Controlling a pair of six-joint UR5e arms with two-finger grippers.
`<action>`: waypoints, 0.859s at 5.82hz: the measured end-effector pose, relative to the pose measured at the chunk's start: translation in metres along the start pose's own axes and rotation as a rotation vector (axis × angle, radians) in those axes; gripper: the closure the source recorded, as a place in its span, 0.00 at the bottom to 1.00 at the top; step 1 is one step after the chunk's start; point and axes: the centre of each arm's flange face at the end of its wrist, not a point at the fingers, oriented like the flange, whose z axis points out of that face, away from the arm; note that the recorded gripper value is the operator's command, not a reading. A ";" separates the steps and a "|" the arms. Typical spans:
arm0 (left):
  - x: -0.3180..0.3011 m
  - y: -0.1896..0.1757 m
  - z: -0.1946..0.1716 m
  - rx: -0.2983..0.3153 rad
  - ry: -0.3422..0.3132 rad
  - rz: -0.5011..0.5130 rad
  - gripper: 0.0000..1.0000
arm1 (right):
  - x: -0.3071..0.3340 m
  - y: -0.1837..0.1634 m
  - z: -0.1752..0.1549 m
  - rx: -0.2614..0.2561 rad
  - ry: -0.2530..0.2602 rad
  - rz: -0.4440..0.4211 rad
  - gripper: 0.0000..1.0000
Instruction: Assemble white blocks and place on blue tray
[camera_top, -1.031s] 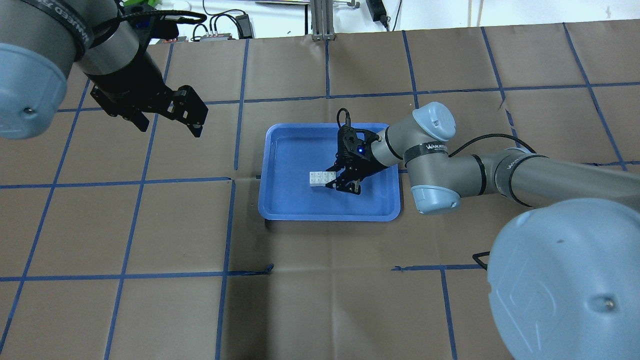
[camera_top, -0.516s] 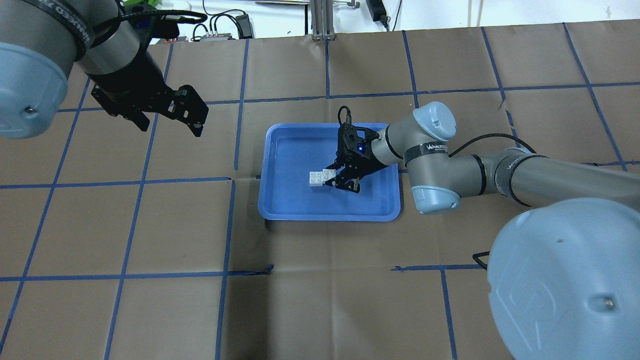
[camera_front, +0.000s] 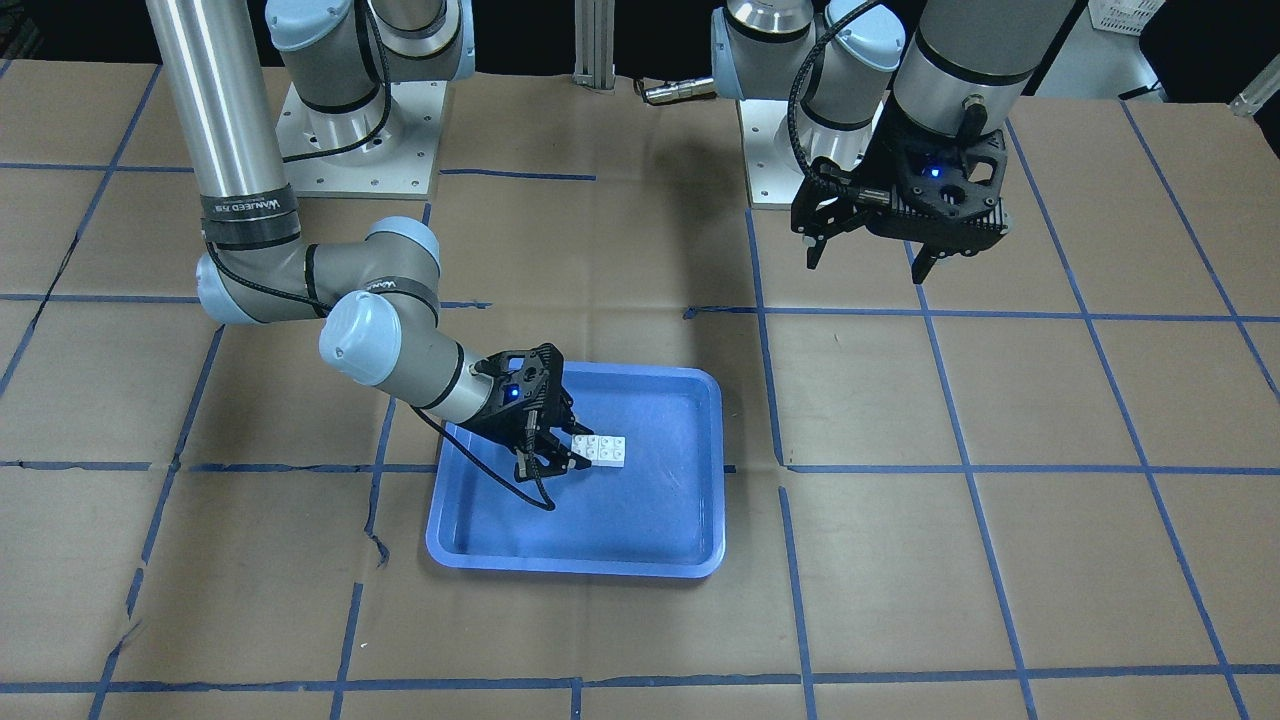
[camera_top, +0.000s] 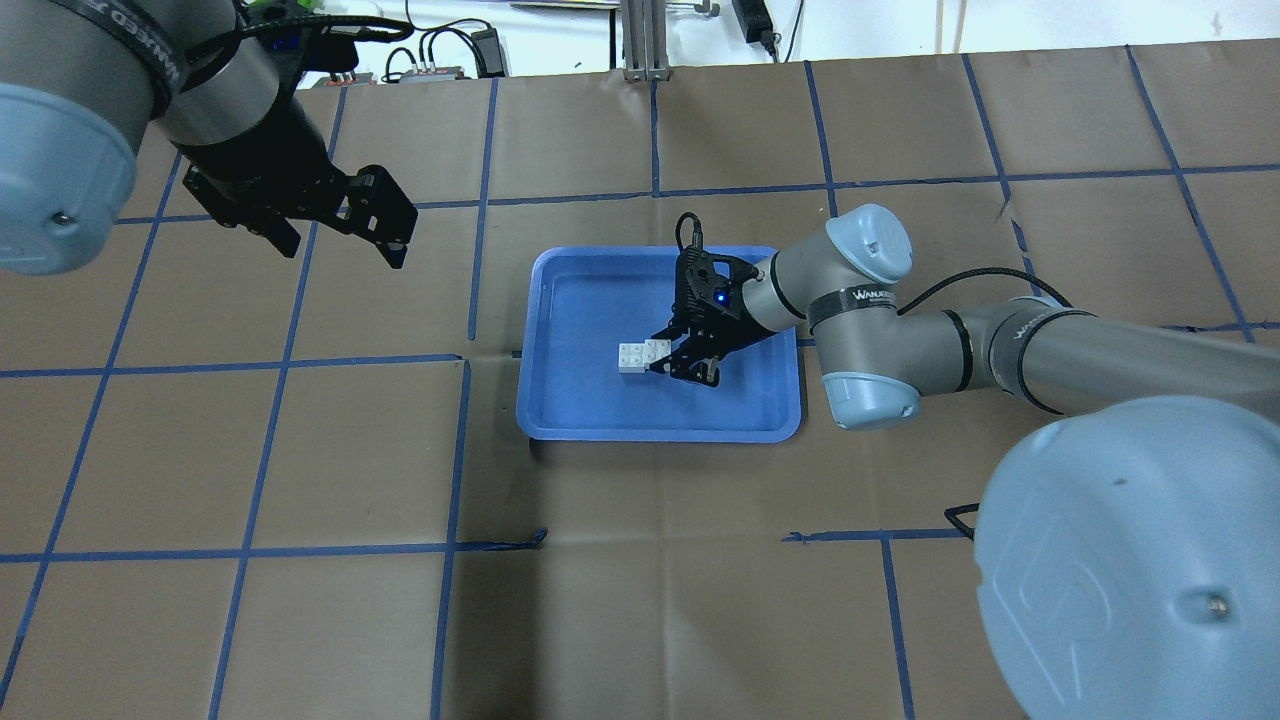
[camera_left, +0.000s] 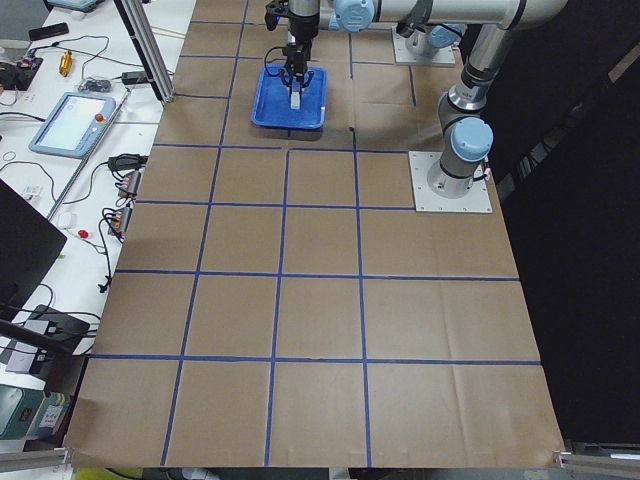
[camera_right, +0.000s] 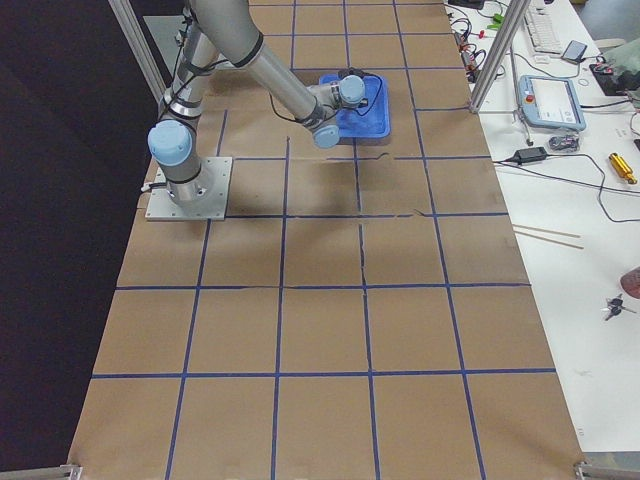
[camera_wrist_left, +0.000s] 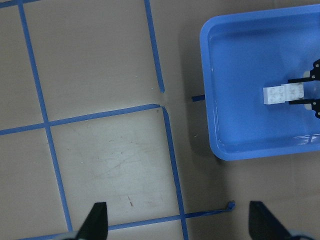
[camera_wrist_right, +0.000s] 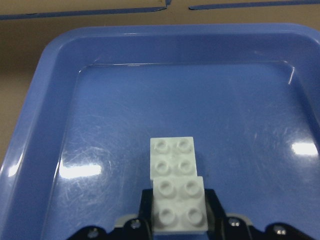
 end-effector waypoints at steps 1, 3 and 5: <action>0.000 -0.003 0.000 0.015 -0.003 0.001 0.01 | 0.000 0.000 0.000 -0.002 -0.001 0.001 0.67; -0.001 -0.004 0.001 0.023 -0.005 0.002 0.01 | 0.000 0.000 0.000 -0.002 -0.002 0.002 0.66; -0.001 -0.004 0.001 0.024 -0.005 0.000 0.01 | -0.001 0.002 0.002 0.000 -0.007 0.005 0.58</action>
